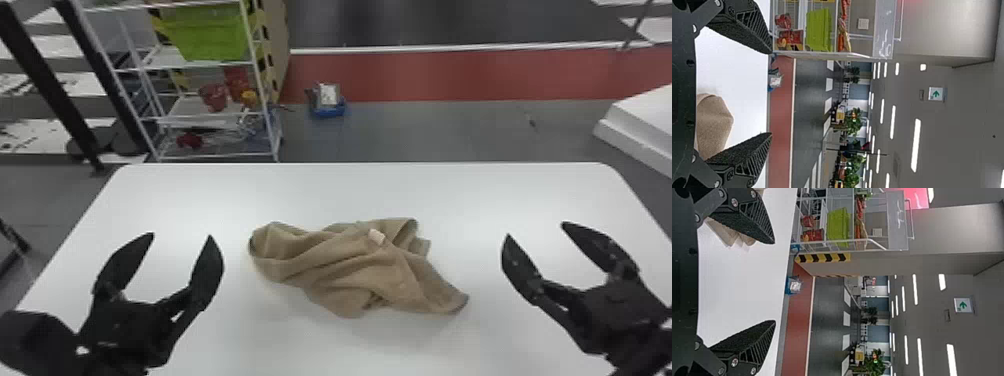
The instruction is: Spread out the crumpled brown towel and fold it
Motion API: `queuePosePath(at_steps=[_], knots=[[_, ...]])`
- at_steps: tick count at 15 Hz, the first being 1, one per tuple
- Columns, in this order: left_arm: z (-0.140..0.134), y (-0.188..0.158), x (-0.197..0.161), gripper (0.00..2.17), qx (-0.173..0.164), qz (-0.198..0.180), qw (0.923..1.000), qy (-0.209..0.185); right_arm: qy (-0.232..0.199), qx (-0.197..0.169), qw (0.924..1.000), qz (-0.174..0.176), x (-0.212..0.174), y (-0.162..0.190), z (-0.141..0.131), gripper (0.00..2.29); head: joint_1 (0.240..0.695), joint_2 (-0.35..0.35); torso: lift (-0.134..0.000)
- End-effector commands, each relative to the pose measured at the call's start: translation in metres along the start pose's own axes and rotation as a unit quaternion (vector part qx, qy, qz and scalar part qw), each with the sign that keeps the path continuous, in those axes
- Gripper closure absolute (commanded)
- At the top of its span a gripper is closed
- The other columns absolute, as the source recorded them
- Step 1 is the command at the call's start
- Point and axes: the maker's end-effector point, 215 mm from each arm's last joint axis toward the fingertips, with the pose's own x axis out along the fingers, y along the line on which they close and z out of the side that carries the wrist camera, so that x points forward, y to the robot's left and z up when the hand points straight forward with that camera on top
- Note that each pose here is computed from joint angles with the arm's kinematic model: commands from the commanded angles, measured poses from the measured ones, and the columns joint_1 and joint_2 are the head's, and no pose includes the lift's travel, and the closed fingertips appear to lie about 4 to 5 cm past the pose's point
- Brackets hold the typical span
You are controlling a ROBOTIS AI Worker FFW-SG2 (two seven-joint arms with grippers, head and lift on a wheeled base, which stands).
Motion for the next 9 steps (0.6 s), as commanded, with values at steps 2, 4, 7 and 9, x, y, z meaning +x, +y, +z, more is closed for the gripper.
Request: queuePosePath(at_steps=[2,4,7,9], knots=[[0.0008,0.0006,0.0022,0.16,0.000,0.001,1.0000,-0.002,0.000,0.001,1.0000,0.006,0.0042,0.0017,-0.0007,0.19,0.695,0.087,-0.124],[0.0013,0.0013,0.0041,0.16,0.000,0.001,1.0000,-0.004,-0.001,0.001,1.0000,0.009,0.0055,0.0028,-0.0004,0.19,0.695,0.089,-0.124],[-0.0009,0.0017,0.0076,0.16,-0.001,0.001,1.0000,-0.004,-0.002,0.001,0.9999,0.010,0.0058,0.0025,0.0005,0.19,0.695,0.092,-0.124],[0.0003,0.0024,0.0084,0.16,-0.001,0.002,1.0000,-0.006,0.000,0.001,0.9999,0.015,0.0060,0.0043,-0.0013,0.19,0.695,0.093,-0.124]])
